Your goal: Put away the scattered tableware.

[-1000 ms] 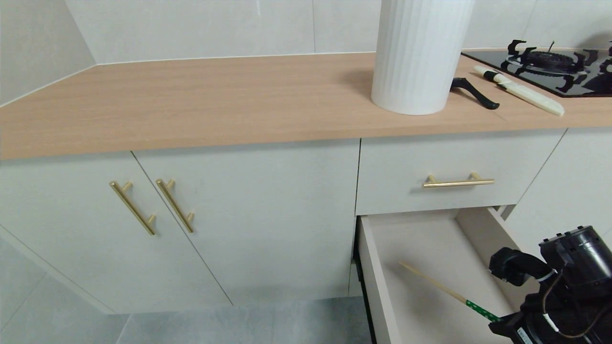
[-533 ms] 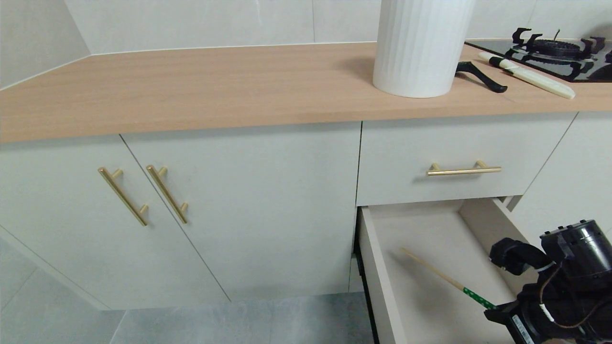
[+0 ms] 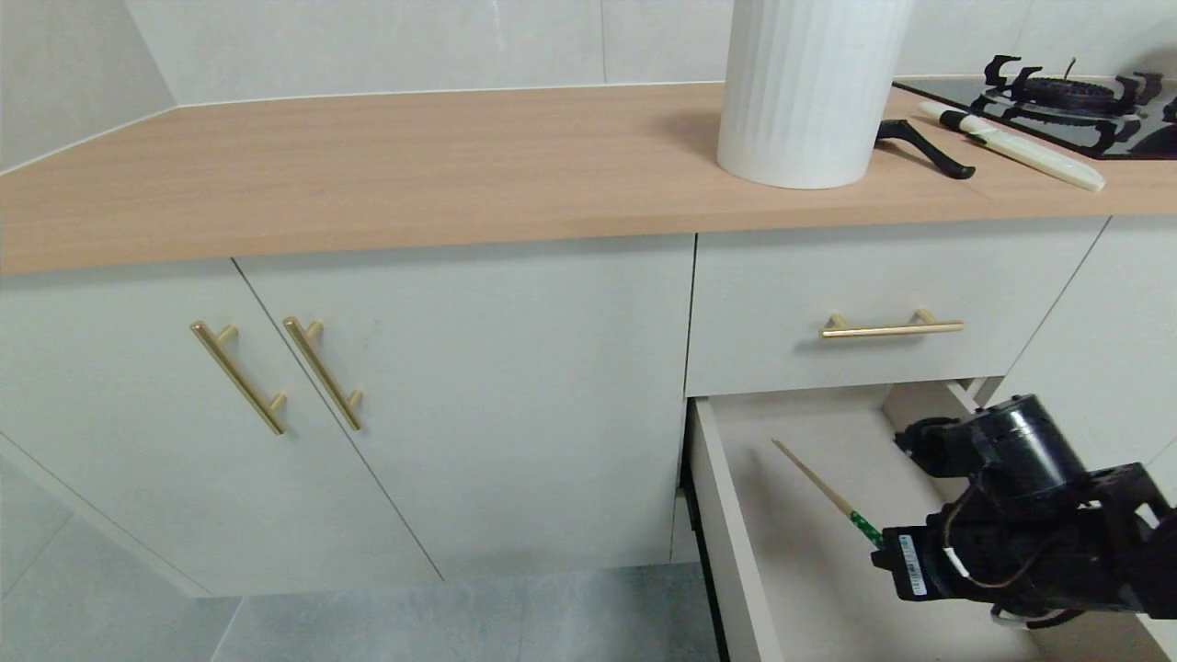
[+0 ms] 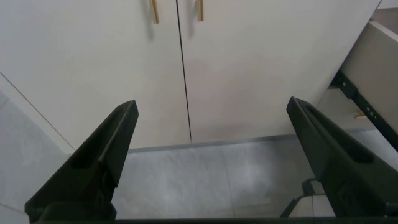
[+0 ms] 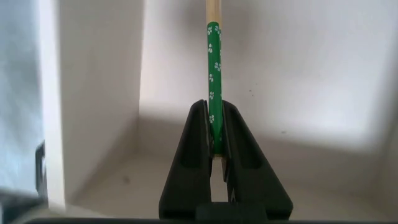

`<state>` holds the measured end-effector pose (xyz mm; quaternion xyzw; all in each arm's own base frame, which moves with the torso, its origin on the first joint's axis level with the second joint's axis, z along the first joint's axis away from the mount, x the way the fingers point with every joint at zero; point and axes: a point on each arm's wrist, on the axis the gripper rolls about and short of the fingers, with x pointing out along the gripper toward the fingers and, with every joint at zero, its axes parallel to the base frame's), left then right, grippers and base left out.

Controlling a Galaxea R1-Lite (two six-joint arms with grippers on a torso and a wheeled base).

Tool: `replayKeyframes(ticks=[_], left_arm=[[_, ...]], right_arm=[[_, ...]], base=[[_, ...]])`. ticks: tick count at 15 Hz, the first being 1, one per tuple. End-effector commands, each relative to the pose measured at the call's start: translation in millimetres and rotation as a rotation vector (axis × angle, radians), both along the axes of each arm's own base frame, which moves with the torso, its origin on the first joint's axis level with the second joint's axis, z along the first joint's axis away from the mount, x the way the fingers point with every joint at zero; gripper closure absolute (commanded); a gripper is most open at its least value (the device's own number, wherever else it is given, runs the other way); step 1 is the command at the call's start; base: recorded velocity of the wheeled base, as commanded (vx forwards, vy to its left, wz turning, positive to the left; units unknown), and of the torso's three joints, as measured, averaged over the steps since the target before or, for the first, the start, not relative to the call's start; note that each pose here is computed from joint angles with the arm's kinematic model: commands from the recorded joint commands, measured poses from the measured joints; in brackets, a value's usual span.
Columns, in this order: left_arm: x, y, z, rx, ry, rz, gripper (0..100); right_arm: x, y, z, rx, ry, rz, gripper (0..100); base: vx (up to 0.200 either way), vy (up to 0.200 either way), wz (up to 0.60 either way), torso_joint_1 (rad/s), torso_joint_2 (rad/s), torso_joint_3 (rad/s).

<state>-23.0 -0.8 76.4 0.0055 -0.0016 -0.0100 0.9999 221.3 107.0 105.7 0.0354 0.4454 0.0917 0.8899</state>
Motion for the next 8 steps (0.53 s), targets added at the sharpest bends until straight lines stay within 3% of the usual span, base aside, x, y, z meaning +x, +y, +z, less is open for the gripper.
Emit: replayKeyframes(ticks=[1,5,8], left_arm=[[0.0,0.0,0.0,0.0,0.0,0.0,0],[0.1,0.0,0.0,0.0,0.002,0.0,0],[0.1,0.0,0.0,0.0,0.002,0.0,0]], right_arm=[[19.6,27.5,-32.2,-0.05,0.093,-0.052,100],[15.4,33.0,-42.8,-0.073,0.128,-0.022,100],[21.5,37.7,-69.4,-0.115,0.195,-0.023,100]], base=[[0.0,0.0,0.0,0.0,0.0,0.0],[0.0,0.0,0.0,0.0,0.0,0.0],[0.0,0.0,0.0,0.0,0.0,0.0]])
